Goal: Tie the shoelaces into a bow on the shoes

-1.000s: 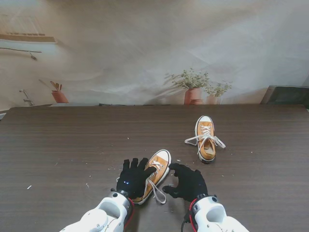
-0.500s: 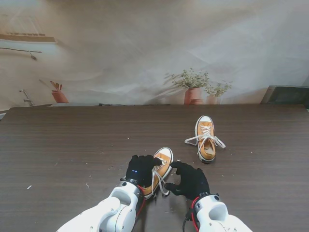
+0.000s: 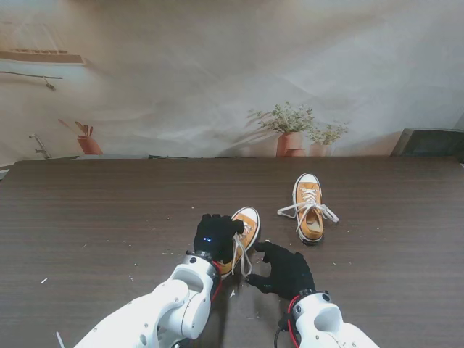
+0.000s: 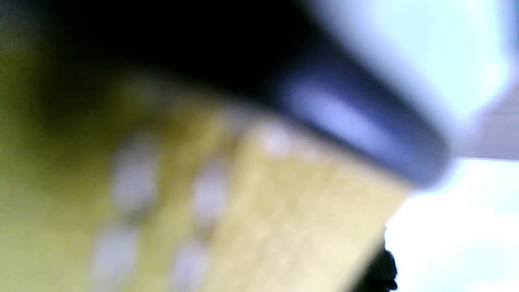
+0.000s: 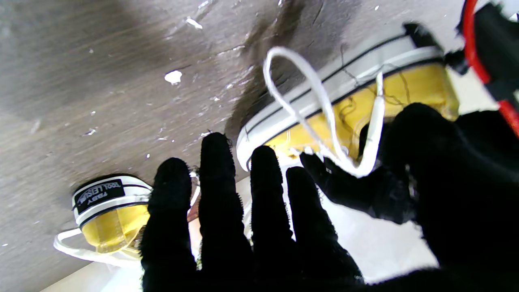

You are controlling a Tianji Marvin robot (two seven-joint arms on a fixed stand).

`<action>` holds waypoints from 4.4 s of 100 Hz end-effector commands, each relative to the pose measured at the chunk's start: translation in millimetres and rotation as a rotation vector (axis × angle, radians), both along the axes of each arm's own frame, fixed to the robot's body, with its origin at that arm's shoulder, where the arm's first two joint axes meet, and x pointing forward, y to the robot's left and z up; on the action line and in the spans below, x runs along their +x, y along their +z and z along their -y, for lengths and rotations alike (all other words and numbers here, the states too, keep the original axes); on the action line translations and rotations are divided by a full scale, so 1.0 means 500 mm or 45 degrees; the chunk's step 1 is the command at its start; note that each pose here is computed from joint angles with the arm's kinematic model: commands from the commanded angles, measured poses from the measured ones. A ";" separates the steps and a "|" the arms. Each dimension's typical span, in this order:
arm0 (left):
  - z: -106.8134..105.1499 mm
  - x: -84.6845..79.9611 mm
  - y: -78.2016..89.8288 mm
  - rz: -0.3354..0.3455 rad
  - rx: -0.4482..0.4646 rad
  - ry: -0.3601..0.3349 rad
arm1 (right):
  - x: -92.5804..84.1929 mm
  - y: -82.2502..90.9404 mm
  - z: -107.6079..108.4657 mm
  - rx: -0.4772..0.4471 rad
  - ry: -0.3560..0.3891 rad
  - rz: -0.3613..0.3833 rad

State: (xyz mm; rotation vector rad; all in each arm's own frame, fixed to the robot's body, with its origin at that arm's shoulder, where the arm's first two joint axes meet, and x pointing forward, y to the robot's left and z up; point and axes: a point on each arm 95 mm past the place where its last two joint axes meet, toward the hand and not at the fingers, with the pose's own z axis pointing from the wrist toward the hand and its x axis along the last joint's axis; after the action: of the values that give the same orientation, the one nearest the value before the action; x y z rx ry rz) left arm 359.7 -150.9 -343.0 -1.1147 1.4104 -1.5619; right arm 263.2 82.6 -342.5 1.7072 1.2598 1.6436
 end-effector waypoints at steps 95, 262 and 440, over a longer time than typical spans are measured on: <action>0.072 0.251 -0.007 0.192 0.072 0.188 | -0.008 -0.002 0.000 0.023 0.021 -0.022; 0.027 0.117 0.075 -0.160 -0.127 0.139 | -0.031 0.019 0.008 0.065 -0.018 0.053; -0.348 -0.248 0.012 -0.124 -0.320 -0.143 | -0.048 0.016 0.140 -0.257 0.349 0.120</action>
State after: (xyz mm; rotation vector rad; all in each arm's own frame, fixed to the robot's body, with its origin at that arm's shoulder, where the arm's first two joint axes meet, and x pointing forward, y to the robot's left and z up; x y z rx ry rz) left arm 236.1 26.3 -338.2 -1.2869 1.3653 -1.8329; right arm 241.5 13.1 -333.5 1.3686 1.5928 1.6651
